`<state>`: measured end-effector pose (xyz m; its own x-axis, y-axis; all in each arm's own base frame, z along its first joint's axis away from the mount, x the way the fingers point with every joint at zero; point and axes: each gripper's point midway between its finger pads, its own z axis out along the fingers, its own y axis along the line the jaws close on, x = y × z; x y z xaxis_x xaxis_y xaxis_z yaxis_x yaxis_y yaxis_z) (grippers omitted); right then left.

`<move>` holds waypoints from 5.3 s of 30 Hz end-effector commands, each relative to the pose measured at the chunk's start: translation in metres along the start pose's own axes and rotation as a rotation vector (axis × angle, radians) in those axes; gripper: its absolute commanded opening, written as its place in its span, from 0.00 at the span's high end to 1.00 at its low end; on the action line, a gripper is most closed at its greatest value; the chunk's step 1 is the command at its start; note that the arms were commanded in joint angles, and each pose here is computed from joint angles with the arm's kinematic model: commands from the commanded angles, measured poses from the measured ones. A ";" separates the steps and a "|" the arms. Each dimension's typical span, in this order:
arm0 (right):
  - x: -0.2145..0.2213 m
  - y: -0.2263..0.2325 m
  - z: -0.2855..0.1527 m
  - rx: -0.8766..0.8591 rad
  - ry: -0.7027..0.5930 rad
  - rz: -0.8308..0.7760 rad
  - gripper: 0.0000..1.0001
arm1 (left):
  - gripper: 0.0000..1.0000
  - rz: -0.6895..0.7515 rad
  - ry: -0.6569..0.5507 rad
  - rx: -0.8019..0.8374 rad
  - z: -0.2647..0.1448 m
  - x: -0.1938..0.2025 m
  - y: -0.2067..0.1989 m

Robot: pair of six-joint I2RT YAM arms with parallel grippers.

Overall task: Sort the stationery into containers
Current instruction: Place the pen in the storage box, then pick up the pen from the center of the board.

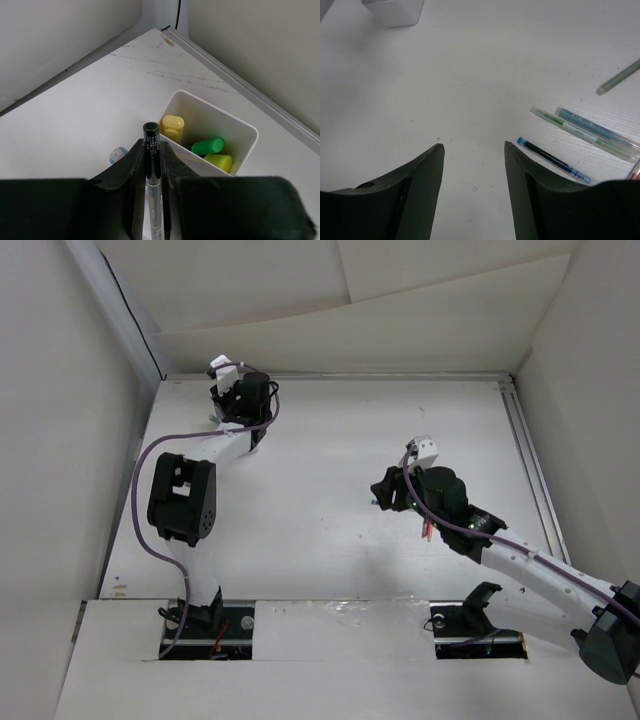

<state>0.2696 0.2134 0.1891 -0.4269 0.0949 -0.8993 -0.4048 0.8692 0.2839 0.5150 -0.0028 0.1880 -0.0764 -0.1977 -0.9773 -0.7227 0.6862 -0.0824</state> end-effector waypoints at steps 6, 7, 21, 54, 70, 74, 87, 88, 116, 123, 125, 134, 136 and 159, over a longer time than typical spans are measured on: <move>-0.020 0.004 -0.002 -0.016 -0.079 0.013 0.42 | 1.00 -0.046 -0.049 -0.001 0.002 -0.018 -0.007; -0.016 0.001 -0.001 -0.004 -0.074 0.012 0.42 | 1.00 -0.046 -0.052 -0.010 0.002 -0.018 -0.005; -0.020 -0.002 -0.003 0.014 -0.091 0.015 0.41 | 0.81 -0.026 -0.047 -0.012 0.005 -0.007 -0.005; 0.008 -0.168 0.081 0.623 0.159 0.237 0.42 | 0.79 -0.356 0.354 0.935 -0.278 0.023 -0.085; 0.030 -0.186 0.130 0.558 0.205 0.304 0.49 | 0.78 -0.269 0.491 1.123 -0.320 0.065 -0.046; 0.026 -0.189 0.133 0.577 0.198 0.310 0.57 | 0.78 -0.262 0.496 1.152 -0.325 0.063 -0.045; 0.026 -0.196 0.147 0.630 0.238 0.330 0.66 | 0.77 -0.275 0.515 1.264 -0.345 0.051 -0.039; 0.020 -0.195 0.149 0.626 0.222 0.341 0.66 | 0.77 -0.275 0.515 1.264 -0.345 0.051 -0.039; 0.044 -0.178 0.142 0.719 0.273 0.423 0.60 | 0.74 -0.376 0.490 1.353 -0.356 0.009 -0.015; 0.042 -0.182 0.144 0.733 0.284 0.488 0.60 | 0.73 -0.397 0.470 1.357 -0.356 0.001 -0.011; 0.043 -0.179 0.142 0.743 0.272 0.500 0.63 | 0.73 -0.398 0.469 1.357 -0.357 -0.001 -0.009; 0.041 -0.180 0.142 0.771 0.264 0.490 0.65 | 0.72 -0.391 0.477 1.362 -0.357 0.004 -0.009; 0.045 -0.178 0.146 0.756 0.273 0.508 0.66 | 0.72 -0.391 0.477 1.362 -0.357 0.004 -0.009; 0.069 -0.165 0.152 0.727 0.295 0.486 1.00 | 0.69 -0.397 0.460 1.315 -0.346 0.003 -0.011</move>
<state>0.4326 0.1454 0.0291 -0.6477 0.5139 -0.5625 0.4579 0.8526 0.2517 0.2795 -0.2584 0.2407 -0.4623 -0.5240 -0.7153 0.3659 0.6221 -0.6922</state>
